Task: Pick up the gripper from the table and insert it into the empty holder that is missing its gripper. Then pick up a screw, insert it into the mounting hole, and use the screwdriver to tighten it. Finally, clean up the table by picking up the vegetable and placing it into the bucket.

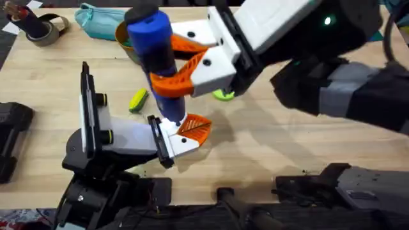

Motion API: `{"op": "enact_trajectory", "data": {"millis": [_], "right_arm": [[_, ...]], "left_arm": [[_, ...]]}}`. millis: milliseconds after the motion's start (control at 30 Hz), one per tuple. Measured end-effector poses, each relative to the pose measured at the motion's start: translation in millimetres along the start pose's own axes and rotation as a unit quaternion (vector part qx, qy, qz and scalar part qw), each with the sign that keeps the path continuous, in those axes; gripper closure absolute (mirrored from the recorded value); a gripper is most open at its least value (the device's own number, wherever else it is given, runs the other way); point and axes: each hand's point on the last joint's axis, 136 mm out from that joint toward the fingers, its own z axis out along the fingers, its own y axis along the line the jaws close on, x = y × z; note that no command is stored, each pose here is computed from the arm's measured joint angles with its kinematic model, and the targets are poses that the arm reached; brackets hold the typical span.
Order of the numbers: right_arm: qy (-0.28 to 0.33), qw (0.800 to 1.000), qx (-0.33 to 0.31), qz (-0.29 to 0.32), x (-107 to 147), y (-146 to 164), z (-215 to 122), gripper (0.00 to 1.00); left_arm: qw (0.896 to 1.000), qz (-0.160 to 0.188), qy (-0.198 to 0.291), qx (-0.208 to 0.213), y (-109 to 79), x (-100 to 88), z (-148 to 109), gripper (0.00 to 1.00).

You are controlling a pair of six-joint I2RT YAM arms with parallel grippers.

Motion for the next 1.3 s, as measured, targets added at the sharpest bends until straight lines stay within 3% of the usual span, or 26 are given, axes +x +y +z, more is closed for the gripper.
{"op": "enact_trajectory", "data": {"millis": [267, 367, 700, 900, 1100, 1300], "right_arm": [[0.030, 1.000, 0.007, -0.003, -56, -34, -11, 0.948], [0.040, 0.999, 0.001, -0.006, -65, -35, -10, 0.948], [0.062, 0.998, 0.008, 0.011, -51, -42, -20, 0.947], [0.086, 0.990, 0.098, 0.060, -34, -79, -74, 0.948], [0.124, 0.954, 0.266, 0.069, -12, -129, -143, 0.949], [0.240, 0.895, 0.372, 0.057, 41, -148, -165, 0.948]], "left_arm": [[1.000, 0.000, 0.000, 0.000, 0.0, 0.0, 0, 0.981], [1.000, 0.000, 0.000, 0.000, 0.0, 0.0, 0, 0.981], [1.000, 0.000, 0.000, 0.000, 0.0, 0.0, 0, 0.981], [1.000, 0.000, 0.000, 0.000, -0.1, 0.0, 0, 0.981], [1.000, 0.000, 0.000, 0.000, 0.0, 0.0, 0, 0.981], [1.000, 0.000, 0.000, 0.000, 0.0, 0.0, 0, 0.981]]}}
